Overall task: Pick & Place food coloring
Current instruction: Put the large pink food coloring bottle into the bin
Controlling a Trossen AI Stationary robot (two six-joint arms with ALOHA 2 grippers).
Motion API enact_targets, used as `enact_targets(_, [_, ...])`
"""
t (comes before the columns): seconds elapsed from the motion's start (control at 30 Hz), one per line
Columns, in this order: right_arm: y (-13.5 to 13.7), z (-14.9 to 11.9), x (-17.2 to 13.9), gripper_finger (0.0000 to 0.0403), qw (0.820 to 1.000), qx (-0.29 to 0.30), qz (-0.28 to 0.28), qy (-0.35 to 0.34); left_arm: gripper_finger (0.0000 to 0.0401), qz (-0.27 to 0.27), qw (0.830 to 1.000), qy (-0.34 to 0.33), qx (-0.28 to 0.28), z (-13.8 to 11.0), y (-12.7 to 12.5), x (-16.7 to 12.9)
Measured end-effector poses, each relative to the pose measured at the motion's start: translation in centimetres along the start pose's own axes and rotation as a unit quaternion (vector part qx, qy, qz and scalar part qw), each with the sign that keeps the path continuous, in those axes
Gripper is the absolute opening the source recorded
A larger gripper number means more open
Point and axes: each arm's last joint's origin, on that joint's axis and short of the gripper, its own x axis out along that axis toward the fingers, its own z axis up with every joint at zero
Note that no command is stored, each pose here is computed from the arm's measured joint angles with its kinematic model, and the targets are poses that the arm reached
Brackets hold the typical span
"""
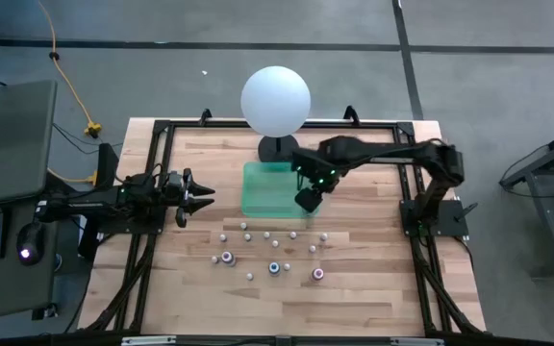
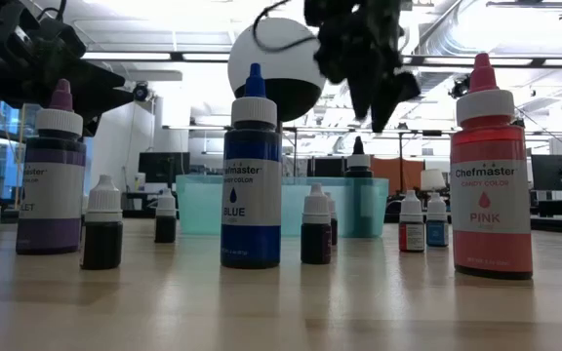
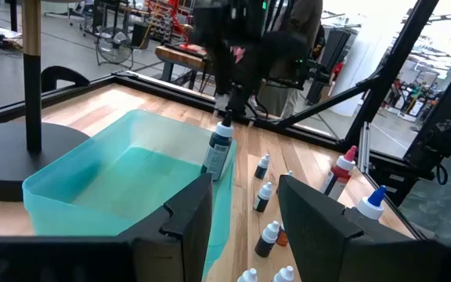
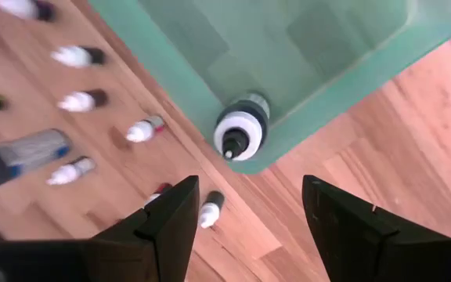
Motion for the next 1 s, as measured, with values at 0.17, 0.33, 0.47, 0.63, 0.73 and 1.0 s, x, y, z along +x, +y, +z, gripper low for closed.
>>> enact_targets(0.17, [-0.4,-1.8,-4.5,0.0218,0.997,-0.037,0.037,-0.054,0.0147,0.000,1.000,0.000,0.000,0.0,0.0,0.0])
enact_targets(0.33, [-0.9,-4.4,-8.4,0.0218,0.986,-0.109,0.057,-0.110,0.0147,0.000,1.000,0.000,0.000,0.0,0.0,0.0])
enact_targets(0.47, [-1.2,-6.6,-11.0,0.0217,0.974,-0.156,0.072,-0.147,0.0147,0.000,1.000,0.000,0.000,0.0,0.0,0.0])
enact_targets(0.63, [-1.8,-9.0,-13.5,0.0217,0.964,-0.170,0.097,-0.180,0.0147,0.000,1.000,0.000,0.000,0.0,0.0,0.0])
enact_targets(0.73, [-1.9,-10.5,-14.5,0.0216,0.958,-0.184,0.115,-0.190,0.0147,0.000,1.000,0.000,0.000,0.0,0.0,0.0])
enact_targets(1.0, [-1.3,-13.9,-16.3,0.0216,0.933,-0.253,0.148,-0.210,0.0147,0.000,1.000,0.000,0.000,0.0,0.0,0.0])
